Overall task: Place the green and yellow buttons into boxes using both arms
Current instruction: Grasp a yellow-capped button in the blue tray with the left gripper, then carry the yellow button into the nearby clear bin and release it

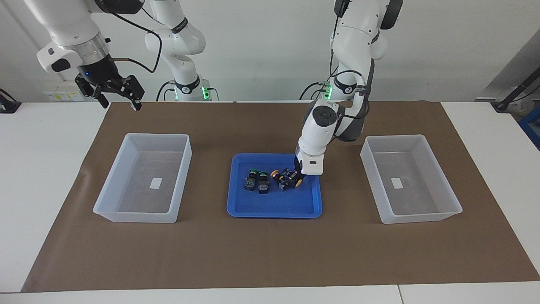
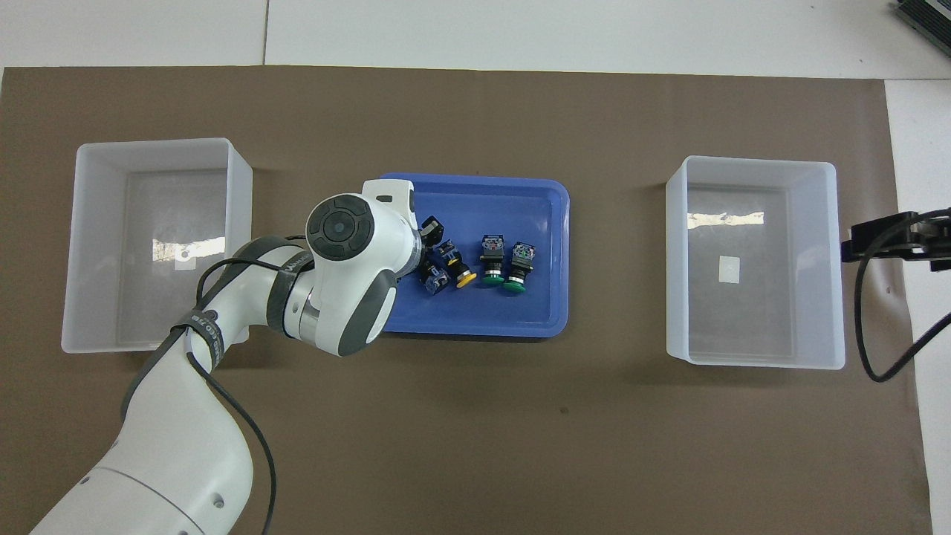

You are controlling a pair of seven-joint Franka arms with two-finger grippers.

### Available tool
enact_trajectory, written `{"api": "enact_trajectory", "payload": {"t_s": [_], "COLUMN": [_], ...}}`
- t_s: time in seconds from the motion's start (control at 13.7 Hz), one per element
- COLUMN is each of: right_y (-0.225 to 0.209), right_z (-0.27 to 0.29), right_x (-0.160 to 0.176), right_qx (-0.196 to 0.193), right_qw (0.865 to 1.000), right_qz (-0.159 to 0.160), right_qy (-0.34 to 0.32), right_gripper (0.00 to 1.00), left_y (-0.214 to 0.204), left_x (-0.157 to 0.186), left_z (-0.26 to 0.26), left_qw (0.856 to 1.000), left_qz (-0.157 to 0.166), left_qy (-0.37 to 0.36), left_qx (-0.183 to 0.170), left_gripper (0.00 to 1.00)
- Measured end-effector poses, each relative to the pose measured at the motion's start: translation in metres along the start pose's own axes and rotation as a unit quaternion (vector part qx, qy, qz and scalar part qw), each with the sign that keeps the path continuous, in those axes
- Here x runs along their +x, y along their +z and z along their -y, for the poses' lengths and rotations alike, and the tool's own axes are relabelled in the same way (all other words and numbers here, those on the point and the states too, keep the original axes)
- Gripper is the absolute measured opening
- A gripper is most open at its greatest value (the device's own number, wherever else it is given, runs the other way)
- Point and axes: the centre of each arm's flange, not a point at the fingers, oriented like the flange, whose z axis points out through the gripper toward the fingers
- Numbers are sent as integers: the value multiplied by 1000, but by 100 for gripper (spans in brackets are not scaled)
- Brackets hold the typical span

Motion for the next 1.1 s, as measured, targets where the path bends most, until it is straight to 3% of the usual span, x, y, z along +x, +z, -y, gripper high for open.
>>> {"api": "enact_trajectory", "payload": {"t_s": [0.37,0.59,0.88,1.1], "right_y": [0,0,0,0], "right_z": [0,0,0,0], "right_x": [0,0,0,0], "right_qx": [0,0,0,0], "right_qw": [1000,1000,1000,1000], "right_qz": [0,0,0,0], "right_qy": [0,0,0,0], "right_gripper": [100,100,100,100], "left_y": [-6,-42,-111,-161], "left_x": [2,19,87,159], "left_z": [-4,-20,-10,38], "left_qw": [1000,1000,999,993], "left_qz": [-5,-14,-12,15], "left_qy": [3,10,44,111], "left_qx": [-5,-5,15,39], "left_gripper": [41,41,41,41]}}
